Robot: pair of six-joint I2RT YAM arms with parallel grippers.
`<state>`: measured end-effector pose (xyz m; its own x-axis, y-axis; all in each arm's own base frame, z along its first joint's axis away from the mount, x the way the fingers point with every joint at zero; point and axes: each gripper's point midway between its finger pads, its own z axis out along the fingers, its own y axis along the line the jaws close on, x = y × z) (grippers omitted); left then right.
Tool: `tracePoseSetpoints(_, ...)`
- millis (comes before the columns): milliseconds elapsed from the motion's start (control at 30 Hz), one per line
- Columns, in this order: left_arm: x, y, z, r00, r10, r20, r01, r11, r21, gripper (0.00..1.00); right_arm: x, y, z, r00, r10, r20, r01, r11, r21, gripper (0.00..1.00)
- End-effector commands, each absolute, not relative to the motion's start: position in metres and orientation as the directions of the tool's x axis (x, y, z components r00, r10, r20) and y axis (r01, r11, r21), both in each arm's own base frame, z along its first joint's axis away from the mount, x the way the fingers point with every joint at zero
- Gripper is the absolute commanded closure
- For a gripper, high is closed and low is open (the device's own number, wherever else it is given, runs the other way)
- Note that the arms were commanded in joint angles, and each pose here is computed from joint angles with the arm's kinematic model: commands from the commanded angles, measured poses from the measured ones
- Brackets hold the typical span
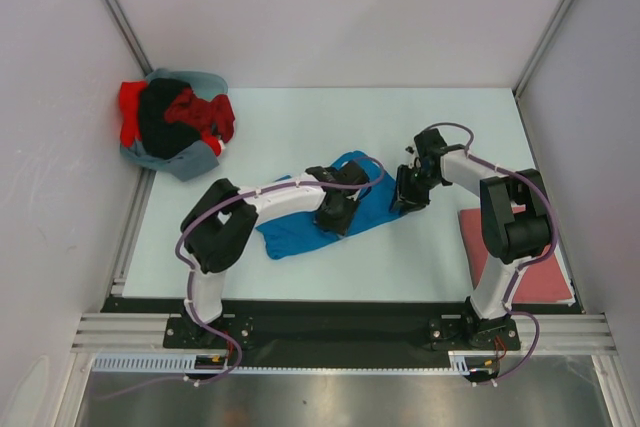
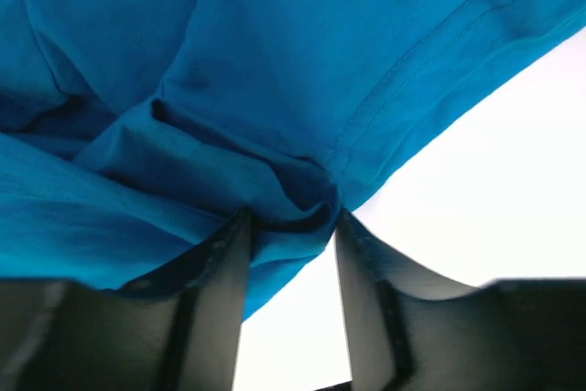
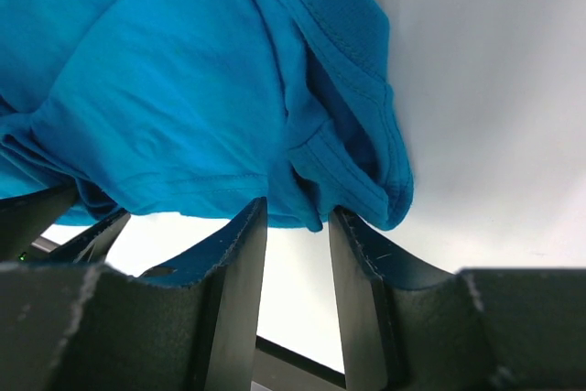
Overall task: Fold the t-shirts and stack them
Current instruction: Flatten the tshirt out
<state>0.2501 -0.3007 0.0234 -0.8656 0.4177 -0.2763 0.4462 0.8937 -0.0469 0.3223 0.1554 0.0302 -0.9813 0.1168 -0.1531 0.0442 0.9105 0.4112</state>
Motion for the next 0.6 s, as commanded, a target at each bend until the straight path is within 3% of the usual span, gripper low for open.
tracePoseSetpoints(0,0.244,-0.301,0.037,-0.856,0.421,-0.301,0.461,0.884,-0.073,0.56,0.339,0.16,0.053,-0.967,0.125,-0.223,0.02,0.907,0.421,0.61)
tracePoseSetpoints(200,0.249,-0.293,0.045,-0.843,0.422,-0.333,0.457,0.889,-0.032,0.88,0.344,0.159,0.045,-0.966,0.128,-0.224,0.026,0.913,0.406,0.63)
tracePoseSetpoints(233,0.252,-0.292,0.05,-0.837,0.42,-0.35,0.456,0.89,-0.024,0.99,0.344,0.158,0.043,-0.968,0.126,-0.218,0.028,0.915,0.403,0.64)
tracePoseSetpoints(400,0.265,-0.29,0.08,-0.802,0.413,-0.432,0.454,0.891,0.009,1.0,0.347,0.159,0.044,-0.967,0.128,-0.221,0.029,0.915,0.402,0.73)
tracePoseSetpoints(567,0.273,-0.281,0.106,-0.776,0.398,-0.489,0.431,0.901,0.049,1.0,0.343,0.16,0.048,-0.972,0.128,-0.199,0.039,0.916,0.398,1.0)
